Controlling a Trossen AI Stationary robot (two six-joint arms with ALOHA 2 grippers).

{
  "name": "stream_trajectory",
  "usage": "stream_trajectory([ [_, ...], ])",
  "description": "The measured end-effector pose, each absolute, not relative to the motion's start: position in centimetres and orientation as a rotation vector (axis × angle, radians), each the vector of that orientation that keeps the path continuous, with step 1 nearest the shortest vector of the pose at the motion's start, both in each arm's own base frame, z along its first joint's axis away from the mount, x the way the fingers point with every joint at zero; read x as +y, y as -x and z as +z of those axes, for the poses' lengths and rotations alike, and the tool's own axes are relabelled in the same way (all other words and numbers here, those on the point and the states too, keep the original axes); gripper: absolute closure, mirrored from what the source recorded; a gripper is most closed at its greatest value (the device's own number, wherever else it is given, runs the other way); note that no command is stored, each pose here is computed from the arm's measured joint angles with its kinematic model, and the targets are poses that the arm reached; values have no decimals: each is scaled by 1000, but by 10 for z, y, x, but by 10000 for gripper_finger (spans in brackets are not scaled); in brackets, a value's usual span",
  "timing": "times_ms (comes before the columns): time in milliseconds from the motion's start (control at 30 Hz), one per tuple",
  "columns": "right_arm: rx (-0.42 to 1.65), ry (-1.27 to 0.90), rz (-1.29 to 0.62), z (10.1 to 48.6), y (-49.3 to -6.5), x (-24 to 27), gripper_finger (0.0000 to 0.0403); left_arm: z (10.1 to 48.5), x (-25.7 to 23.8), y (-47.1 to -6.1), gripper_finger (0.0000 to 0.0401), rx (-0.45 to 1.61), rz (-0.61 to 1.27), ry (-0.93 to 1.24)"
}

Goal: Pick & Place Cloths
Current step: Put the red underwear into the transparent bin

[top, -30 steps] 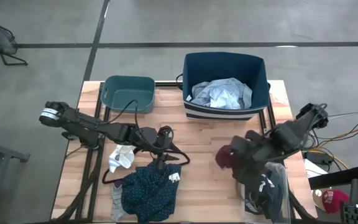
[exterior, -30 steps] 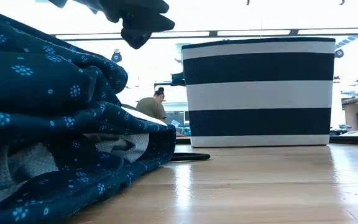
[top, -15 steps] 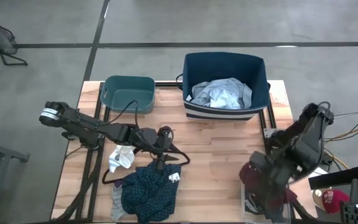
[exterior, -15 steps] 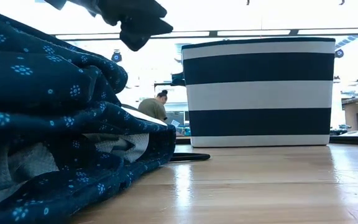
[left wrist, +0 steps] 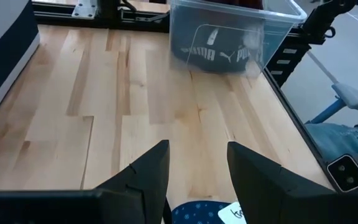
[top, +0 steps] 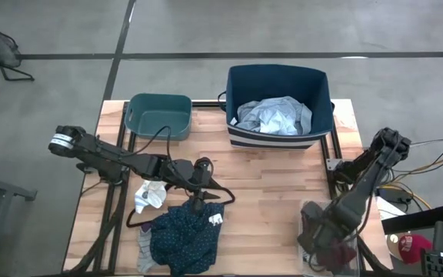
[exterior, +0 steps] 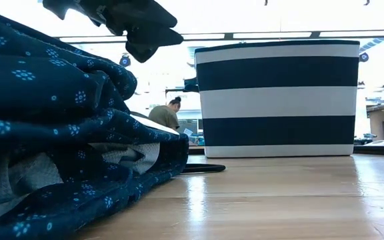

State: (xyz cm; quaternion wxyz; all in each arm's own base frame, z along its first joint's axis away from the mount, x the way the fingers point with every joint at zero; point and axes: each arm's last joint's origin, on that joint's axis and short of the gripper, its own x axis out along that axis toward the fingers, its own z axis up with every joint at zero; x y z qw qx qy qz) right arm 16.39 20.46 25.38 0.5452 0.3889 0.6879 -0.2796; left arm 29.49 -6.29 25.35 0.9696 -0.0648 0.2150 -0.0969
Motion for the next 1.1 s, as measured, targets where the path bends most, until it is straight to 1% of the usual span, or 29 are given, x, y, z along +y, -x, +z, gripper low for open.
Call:
stream_trajectory([
  [133,1721,-966,-715,224,-158,202,390,253,-63,-295,234,436,-195,132],
  [300,1782,-1007,-641,206,-157,201,387,253,-63,-295,234,436,-196,132],
  [467,1718,-909,-532,210,-166,197,352,253,-63,-295,234,436,-195,132],
  [600,1593,-879,-446,228,-176,200,316,253,-63,-295,234,436,-195,132],
  [733,1531,-881,-405,246,-182,205,282,253,-63,-295,234,437,-195,132],
  [867,1518,-843,-475,260,-180,201,252,253,-63,-295,234,441,-195,132],
  [1000,1559,-810,-621,266,-171,194,229,251,-63,-294,234,459,-191,140],
  [1100,1602,-799,-721,271,-164,190,218,249,-63,-293,234,464,-190,141],
])
